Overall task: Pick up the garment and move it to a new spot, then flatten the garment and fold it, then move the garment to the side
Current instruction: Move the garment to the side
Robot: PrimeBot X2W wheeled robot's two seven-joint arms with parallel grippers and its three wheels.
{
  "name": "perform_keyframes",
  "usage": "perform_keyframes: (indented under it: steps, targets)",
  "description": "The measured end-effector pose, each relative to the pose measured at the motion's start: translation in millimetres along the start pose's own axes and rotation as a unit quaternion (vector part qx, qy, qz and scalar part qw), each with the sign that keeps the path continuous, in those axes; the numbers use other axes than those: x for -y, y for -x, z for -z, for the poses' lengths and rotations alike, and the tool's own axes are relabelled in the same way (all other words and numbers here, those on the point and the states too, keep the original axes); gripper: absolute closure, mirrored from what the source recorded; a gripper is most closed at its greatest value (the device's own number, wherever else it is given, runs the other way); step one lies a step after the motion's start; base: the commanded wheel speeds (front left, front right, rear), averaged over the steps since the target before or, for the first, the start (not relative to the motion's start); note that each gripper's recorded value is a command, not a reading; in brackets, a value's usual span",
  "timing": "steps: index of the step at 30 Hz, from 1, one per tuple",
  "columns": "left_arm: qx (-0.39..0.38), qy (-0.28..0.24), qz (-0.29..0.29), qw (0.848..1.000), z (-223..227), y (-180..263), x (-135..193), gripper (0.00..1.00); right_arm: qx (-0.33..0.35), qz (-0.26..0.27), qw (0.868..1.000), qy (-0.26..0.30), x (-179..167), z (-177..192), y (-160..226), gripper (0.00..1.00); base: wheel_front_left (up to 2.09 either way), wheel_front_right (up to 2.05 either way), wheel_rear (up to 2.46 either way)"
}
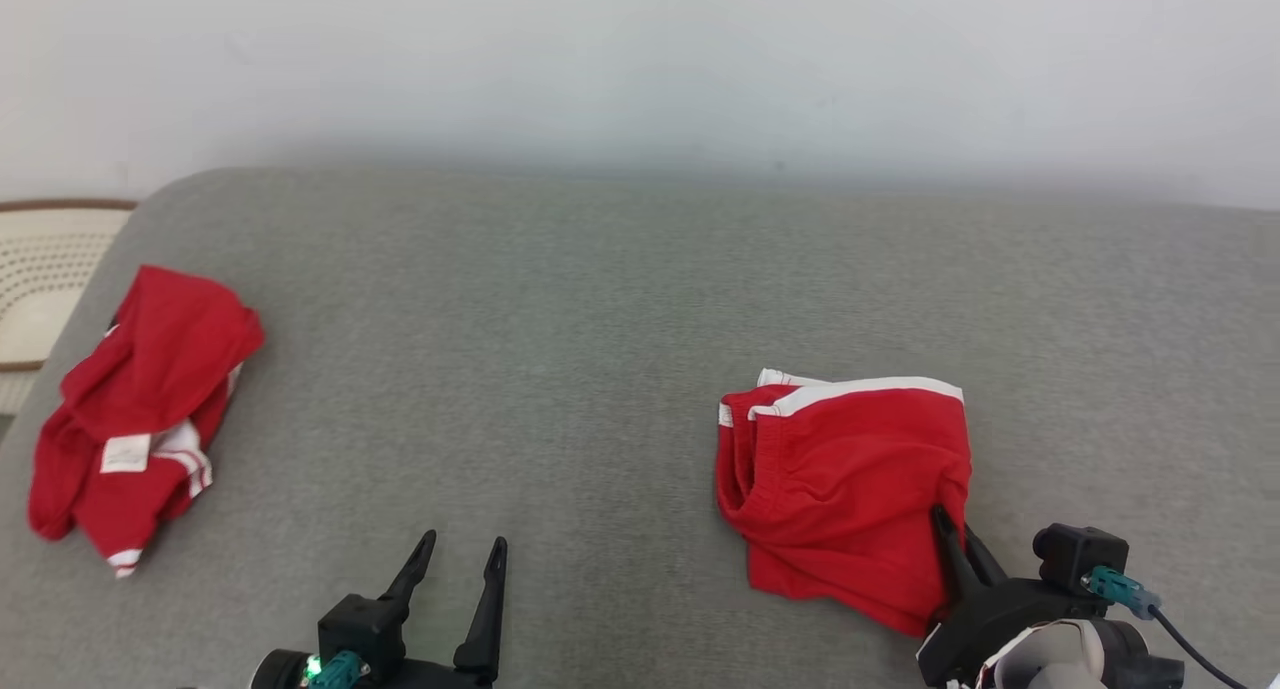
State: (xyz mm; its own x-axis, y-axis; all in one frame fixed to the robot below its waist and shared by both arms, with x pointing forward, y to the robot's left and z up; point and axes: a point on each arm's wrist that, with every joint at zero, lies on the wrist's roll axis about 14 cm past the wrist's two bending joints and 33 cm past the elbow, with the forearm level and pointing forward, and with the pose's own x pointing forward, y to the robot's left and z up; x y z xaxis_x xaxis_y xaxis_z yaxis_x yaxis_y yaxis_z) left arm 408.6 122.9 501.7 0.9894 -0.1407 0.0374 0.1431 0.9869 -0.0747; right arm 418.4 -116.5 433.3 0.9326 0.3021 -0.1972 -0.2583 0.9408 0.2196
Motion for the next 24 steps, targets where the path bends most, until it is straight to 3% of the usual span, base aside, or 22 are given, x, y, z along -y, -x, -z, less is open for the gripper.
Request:
perform_keyframes:
  steps: [11, 24]
  targets:
    - [0.006, 0.005, 0.096, 0.995, -2.1, -30.3, 69.2, 0.0, 0.02, 0.07, 0.997, -0.008, 45.0, -9.0, 36.5, 1.0, 0.0, 0.0, 0.0]
    - [0.016, 0.013, 0.21, 0.977, -1.8, -57.4, 152.4, 0.0, 0.035, 0.164, 0.986, -0.025, 98.1, -9.9, 84.7, 1.0, 0.0, 0.0, 0.0]
